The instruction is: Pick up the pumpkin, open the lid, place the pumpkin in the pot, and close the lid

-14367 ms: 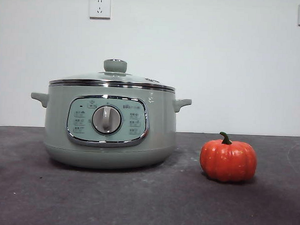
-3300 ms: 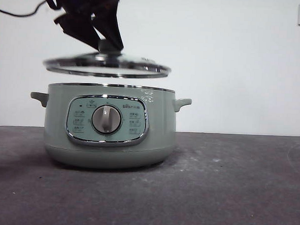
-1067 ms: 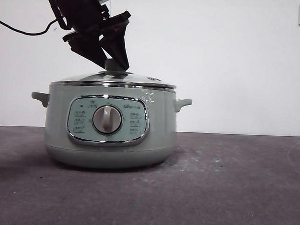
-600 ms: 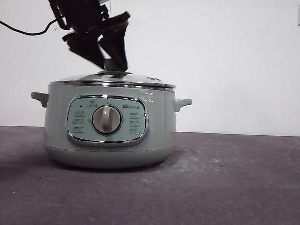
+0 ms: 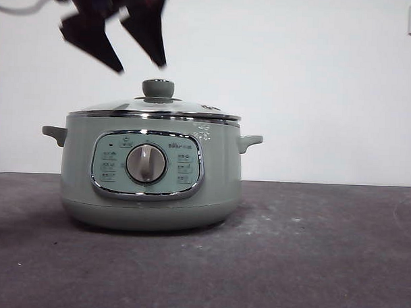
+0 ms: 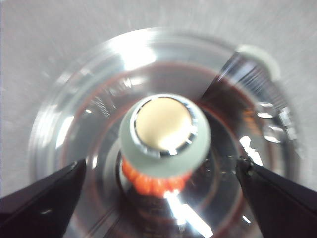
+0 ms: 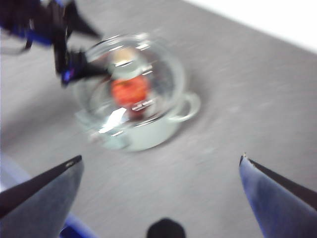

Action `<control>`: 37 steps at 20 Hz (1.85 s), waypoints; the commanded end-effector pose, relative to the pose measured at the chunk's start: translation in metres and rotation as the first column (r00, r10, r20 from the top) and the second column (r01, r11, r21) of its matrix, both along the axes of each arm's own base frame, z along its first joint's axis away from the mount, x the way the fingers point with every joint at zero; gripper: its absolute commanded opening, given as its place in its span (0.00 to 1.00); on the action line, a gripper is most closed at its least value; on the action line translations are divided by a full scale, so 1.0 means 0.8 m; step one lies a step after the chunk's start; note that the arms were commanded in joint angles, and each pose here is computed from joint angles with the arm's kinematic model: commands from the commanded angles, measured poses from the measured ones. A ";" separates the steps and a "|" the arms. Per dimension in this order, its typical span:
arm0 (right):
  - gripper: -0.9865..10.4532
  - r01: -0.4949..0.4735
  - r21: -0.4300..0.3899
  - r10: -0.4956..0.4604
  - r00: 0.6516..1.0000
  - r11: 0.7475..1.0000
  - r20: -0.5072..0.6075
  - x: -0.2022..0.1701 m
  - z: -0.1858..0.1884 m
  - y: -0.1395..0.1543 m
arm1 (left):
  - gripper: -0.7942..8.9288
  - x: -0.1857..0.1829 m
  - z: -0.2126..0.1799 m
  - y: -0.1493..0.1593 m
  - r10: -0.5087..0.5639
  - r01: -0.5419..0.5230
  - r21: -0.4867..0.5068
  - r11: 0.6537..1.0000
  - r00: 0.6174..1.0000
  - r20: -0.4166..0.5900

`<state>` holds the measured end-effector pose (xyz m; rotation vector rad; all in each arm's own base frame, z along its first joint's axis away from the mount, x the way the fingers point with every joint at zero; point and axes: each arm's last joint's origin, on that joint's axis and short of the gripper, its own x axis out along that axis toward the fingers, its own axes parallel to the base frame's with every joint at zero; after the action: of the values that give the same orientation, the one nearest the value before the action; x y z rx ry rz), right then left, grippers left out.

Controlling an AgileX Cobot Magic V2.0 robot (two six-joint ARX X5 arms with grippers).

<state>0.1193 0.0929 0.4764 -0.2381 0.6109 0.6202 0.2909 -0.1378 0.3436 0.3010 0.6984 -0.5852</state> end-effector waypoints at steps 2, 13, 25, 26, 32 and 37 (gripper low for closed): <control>0.63 -0.076 0.043 0.079 0.994 0.996 -0.081 -0.003 -0.004 0.003 | 0.61 -0.048 0.034 0.022 -0.017 0.017 -0.004 1.000 1.000 0.006; 0.08 -0.220 0.088 0.233 0.950 0.972 -0.206 -0.004 -0.013 0.010 | 0.08 -0.196 0.090 0.081 -0.166 0.155 -0.155 0.976 0.984 -0.059; 0.09 -0.203 0.099 0.219 0.956 0.974 -0.196 -0.009 -0.011 0.006 | 0.08 -0.199 0.092 0.083 -0.169 0.159 -0.159 0.974 0.984 -0.053; 0.09 -0.203 0.099 0.219 0.956 0.974 -0.196 -0.009 -0.011 0.006 | 0.08 -0.199 0.092 0.083 -0.169 0.159 -0.159 0.974 0.984 -0.053; 0.09 -0.203 0.099 0.219 0.956 0.974 -0.195 -0.009 -0.010 0.006 | 0.08 -0.199 0.094 0.086 -0.187 0.187 -0.101 0.977 0.982 0.013; 0.09 -0.203 0.100 0.219 0.956 0.974 -0.194 -0.010 -0.010 0.006 | 0.08 -0.205 0.120 0.118 -0.070 0.127 -0.138 0.982 0.931 0.358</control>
<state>0.1133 0.0986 0.4686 -0.1688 0.7511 0.8861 0.1268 -0.0439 0.4415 0.2659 0.2957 -0.6564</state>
